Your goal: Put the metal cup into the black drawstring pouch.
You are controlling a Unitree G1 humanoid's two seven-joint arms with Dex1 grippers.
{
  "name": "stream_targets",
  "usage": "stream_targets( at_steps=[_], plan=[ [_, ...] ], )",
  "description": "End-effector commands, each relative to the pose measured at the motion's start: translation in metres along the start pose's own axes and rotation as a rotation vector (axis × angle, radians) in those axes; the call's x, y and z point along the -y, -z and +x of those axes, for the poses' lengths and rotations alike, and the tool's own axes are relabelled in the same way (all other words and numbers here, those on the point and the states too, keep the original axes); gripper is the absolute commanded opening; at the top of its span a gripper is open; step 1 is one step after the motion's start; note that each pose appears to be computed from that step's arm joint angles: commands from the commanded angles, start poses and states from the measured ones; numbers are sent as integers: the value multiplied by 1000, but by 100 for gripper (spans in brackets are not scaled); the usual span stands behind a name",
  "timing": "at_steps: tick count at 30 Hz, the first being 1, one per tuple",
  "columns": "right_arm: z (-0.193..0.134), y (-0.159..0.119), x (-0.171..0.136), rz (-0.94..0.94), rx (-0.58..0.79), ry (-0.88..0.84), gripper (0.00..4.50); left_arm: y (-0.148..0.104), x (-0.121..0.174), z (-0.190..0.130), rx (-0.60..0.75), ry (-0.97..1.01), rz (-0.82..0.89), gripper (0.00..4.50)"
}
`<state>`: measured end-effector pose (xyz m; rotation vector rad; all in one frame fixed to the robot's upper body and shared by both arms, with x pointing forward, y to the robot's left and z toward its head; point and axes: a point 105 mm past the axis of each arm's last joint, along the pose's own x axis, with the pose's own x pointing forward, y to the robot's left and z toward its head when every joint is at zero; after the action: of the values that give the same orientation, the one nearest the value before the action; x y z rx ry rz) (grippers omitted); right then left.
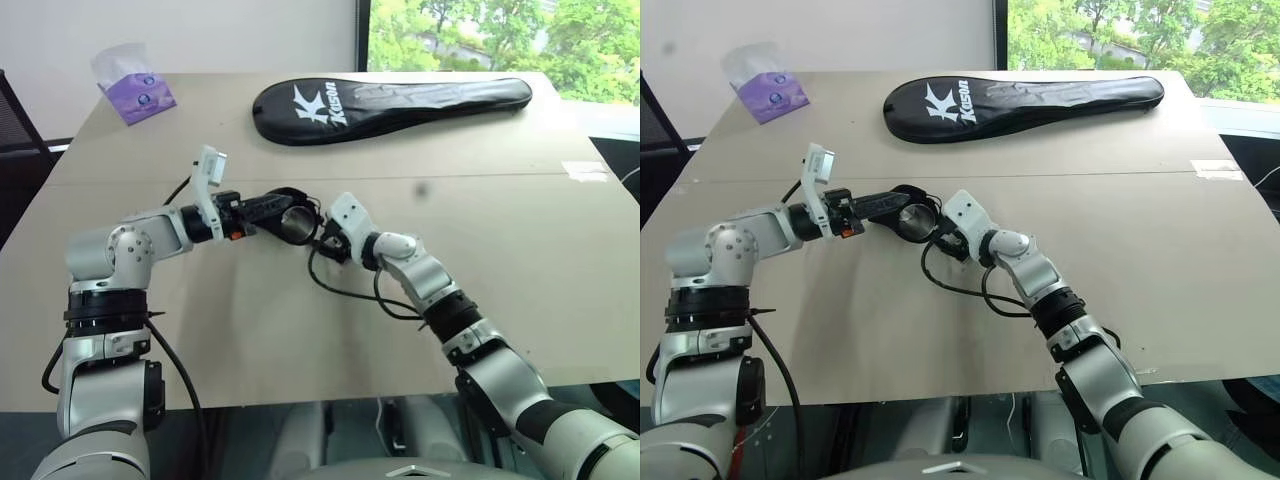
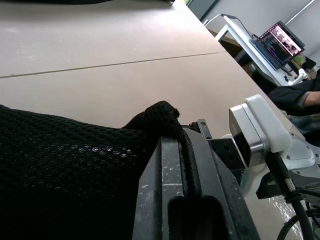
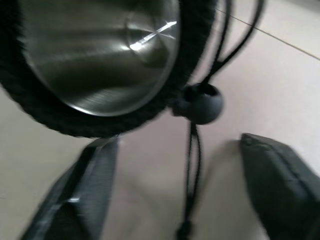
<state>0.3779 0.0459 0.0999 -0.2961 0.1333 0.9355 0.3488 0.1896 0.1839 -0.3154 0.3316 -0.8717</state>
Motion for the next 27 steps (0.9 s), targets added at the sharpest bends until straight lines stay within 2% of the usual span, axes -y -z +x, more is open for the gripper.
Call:
stream_targets(
  at_steps=[1, 5, 6, 10, 13, 15, 18, 22, 27],
  plan=[
    [-6, 13, 11, -58, -36, 55, 177, -11, 8, -9, 48, 9, 37, 0],
    [-17, 16, 23, -192, -57, 105, 12, -7, 10, -11, 54, 10, 32, 0],
    [-22, 14, 29, -232, -58, 127, 5, -5, 11, -11, 54, 13, 35, 0],
    [-47, 5, 50, -319, -49, 217, 5, 0, 12, -10, 42, 10, 84, 0],
    [-74, -10, 68, -425, -51, 300, 0, 4, 27, -6, 8, 92, 165, 87],
    [-94, -25, 77, -501, -50, 345, 0, 1, 35, 3, 2, 117, 235, 165],
    [-115, -47, 77, -601, -35, 364, 0, -8, 58, 19, 4, 207, 302, 315],
    [-127, -74, 60, -672, -4, 339, 0, -13, 77, 51, 2, 269, 375, 315],
    [-133, -88, 45, -699, 5, 324, 0, -12, 77, 77, -3, 298, 414, 315]
  ],
)
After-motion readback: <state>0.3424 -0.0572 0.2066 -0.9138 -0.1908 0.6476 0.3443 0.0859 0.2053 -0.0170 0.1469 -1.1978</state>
